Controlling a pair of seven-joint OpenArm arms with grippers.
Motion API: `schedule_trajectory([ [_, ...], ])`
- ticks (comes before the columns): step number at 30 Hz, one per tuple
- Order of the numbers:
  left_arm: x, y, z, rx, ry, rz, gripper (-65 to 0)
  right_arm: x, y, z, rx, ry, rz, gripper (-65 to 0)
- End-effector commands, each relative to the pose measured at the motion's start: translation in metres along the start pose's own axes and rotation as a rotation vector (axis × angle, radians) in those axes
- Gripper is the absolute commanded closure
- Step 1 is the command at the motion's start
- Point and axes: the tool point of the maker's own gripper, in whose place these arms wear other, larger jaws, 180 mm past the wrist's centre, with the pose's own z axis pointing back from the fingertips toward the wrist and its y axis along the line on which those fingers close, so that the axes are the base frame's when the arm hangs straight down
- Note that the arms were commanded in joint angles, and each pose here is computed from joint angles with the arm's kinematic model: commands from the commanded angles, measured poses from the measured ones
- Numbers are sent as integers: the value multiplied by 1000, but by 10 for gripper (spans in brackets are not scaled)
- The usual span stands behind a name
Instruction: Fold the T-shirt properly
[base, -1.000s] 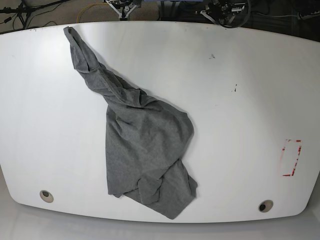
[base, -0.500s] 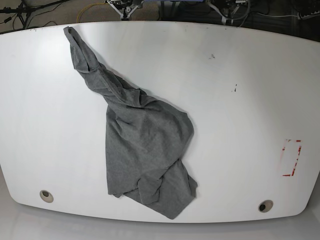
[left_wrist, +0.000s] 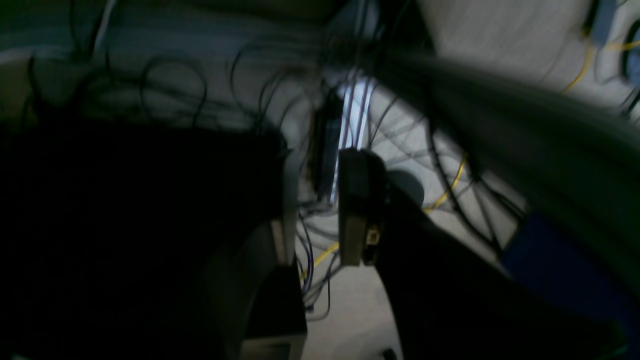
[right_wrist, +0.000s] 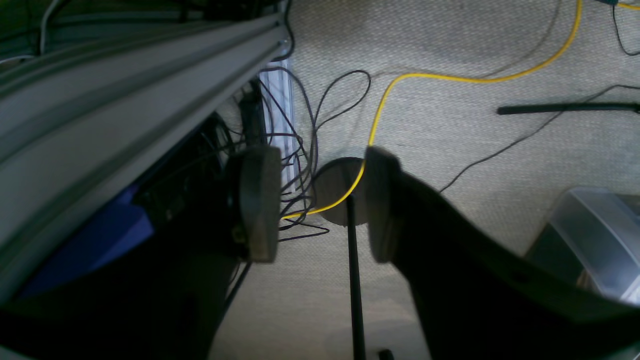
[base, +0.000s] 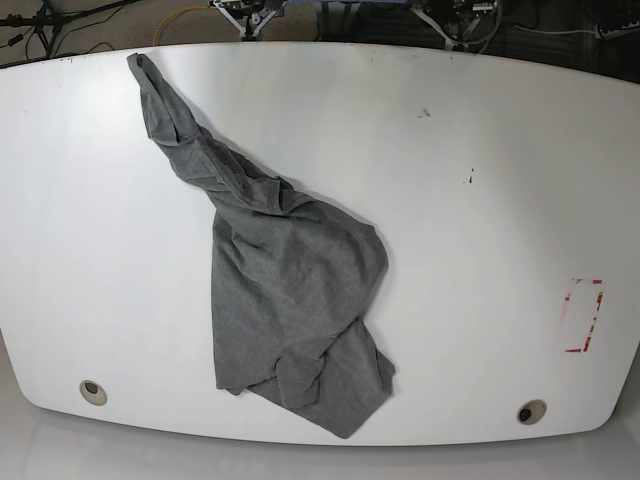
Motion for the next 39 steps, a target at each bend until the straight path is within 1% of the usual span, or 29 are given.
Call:
schedule_trajectory([
  [1, -14, 6, 3, 10, 29, -1, -133, 2, 0, 1, 3, -13, -3, -254],
  [11, -14, 6, 3, 11, 23, 8, -133, 3, -8, 10, -21, -77, 3, -254],
  [14, -23, 7, 5, 12, 21, 11, -133, -2, -10, 12, -25, -78, 4, -254],
  [17, -26, 10, 8, 16, -3, 12, -133, -9, -11, 15, -28, -73, 5, -254],
  [24, -40, 13, 14, 24, -46, 22, -133, -23, -17, 27, -45, -98, 10, -254],
  [27, -54, 15, 19, 30, -46, 28, -133, -28, -10, 33, -40, -111, 5, -254],
  [30, -57, 22, 25, 47, -75, 48, -133, -34, -9, 41, -42, -122, 5, -254],
  [33, -56, 30, 34, 64, -116, 50, -133, -39, -4, 49, -23, -135, 5, -254],
  [35, -52, 34, 42, 73, -155, 34, -133, -44, 1, 57, -7, -147, 5, -254],
  [39, -50, 38, 57, 83, -198, -5, -133, -50, 2, 69, -3, -164, 8, -254],
])
